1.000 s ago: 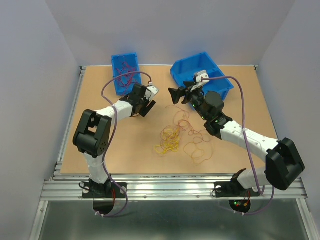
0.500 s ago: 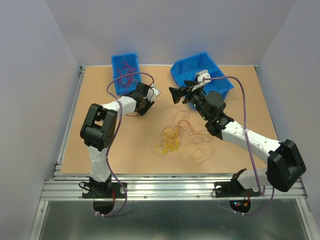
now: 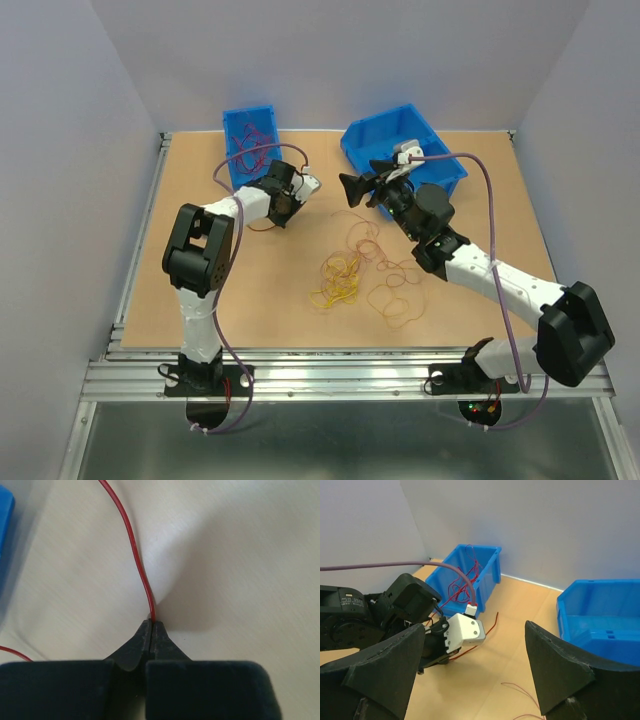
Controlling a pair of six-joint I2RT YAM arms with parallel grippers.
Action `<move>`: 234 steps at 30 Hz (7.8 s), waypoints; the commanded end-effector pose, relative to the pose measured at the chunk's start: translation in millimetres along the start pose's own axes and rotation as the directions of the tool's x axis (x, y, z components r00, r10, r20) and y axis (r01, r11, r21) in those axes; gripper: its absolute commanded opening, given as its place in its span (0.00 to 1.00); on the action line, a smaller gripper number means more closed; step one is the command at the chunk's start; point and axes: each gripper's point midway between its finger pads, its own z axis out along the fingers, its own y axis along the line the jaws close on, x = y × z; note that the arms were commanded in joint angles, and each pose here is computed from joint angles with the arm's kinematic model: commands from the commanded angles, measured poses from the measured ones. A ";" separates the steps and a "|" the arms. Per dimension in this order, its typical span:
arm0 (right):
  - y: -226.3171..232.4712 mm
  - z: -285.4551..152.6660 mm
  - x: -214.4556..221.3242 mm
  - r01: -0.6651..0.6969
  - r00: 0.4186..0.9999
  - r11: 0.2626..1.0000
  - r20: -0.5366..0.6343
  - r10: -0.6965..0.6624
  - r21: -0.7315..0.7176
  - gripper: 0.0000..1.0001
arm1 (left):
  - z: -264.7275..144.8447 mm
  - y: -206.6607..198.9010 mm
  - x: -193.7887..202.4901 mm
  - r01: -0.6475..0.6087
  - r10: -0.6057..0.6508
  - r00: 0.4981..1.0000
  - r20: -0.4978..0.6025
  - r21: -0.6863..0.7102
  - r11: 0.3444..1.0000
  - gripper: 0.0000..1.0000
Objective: Untangle the cables
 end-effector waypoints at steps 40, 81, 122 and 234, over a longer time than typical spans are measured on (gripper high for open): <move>-2.4 -13.4 -15.3 0.018 0.998 1.000 0.058 -0.018 0.002 0.86 | -131.1 189.0 -120.9 0.278 -0.352 0.387 0.853 0.256 0.926 0.00; 2.6 -3.5 -11.0 0.005 0.999 1.000 0.045 -0.004 -0.023 0.86 | -22.8 224.5 -108.8 0.537 -0.476 0.697 0.537 0.050 0.842 0.00; -31.2 -101.2 179.6 0.226 0.525 0.972 -0.849 -0.068 0.062 0.55 | -201.5 56.9 -114.2 0.277 -0.222 0.665 0.713 0.040 0.960 0.99; 100.6 -117.6 -465.3 -0.075 0.508 0.870 0.732 0.454 -0.488 0.01 | -125.5 -160.4 -133.8 -0.264 0.035 0.557 0.829 0.137 0.955 0.38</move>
